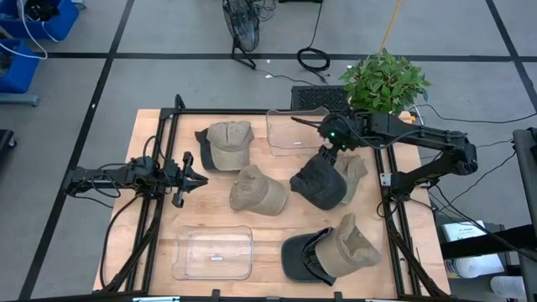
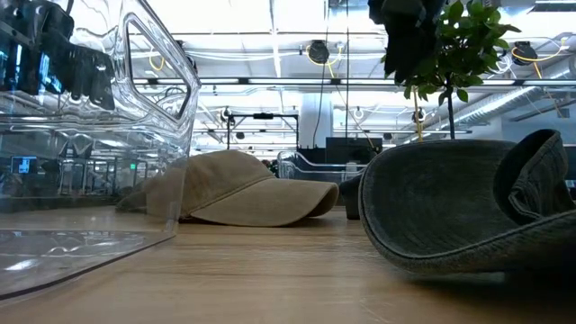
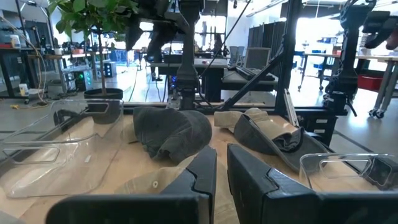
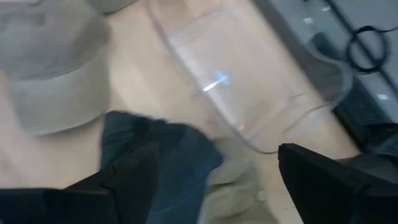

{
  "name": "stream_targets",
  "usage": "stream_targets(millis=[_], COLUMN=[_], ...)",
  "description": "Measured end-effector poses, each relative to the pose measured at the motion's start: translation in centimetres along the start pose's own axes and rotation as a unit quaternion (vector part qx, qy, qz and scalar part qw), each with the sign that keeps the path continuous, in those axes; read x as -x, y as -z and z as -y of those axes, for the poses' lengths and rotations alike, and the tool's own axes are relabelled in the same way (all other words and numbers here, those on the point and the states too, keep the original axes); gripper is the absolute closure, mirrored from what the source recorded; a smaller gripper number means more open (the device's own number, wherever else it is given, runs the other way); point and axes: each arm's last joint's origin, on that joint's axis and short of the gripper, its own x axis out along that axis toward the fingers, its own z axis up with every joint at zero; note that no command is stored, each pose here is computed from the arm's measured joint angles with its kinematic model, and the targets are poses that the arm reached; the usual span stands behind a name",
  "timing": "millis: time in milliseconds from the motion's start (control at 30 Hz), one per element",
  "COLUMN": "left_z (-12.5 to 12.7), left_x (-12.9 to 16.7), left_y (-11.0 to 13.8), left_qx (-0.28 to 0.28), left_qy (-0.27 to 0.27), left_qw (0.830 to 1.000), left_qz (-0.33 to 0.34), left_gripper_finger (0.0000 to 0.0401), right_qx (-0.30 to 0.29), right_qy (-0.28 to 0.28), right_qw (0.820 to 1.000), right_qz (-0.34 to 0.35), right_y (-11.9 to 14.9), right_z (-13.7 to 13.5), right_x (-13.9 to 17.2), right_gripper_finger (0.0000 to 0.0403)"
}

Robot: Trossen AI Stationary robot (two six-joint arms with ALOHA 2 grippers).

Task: Pick & Place hat
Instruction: Put the dark gray cap into the top transparent bin

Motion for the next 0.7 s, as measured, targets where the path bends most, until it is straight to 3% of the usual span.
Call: stream_targets(millis=[167, 433, 700], left_z=[0.0, 0.0, 0.0], left_x=[0.0, 0.0, 0.0], left_y=[0.0, 0.0, 0.0], left_qx=[0.0, 0.0, 0.0], left_qy=[0.0, 0.0, 0.0], left_qw=[1.0, 1.0, 1.0], left_qz=[0.0, 0.0, 0.0], left_gripper_finger=[0.0354, 0.0354, 0.0354], right_qx=[-0.013, -0.047, -0.062], right_qy=[-0.038, -0.026, -0.047], right_qw=[0.999, 0.994, 0.99], right_qz=[-0.021, -0.099, -0.12], right_y=[0.3, 3.0, 5.3], right_z=[-0.3, -0.4, -0.9], right_x=[-0.4, -3.7, -7.6], right_gripper_finger=[0.0104, 0.0109, 0.011])
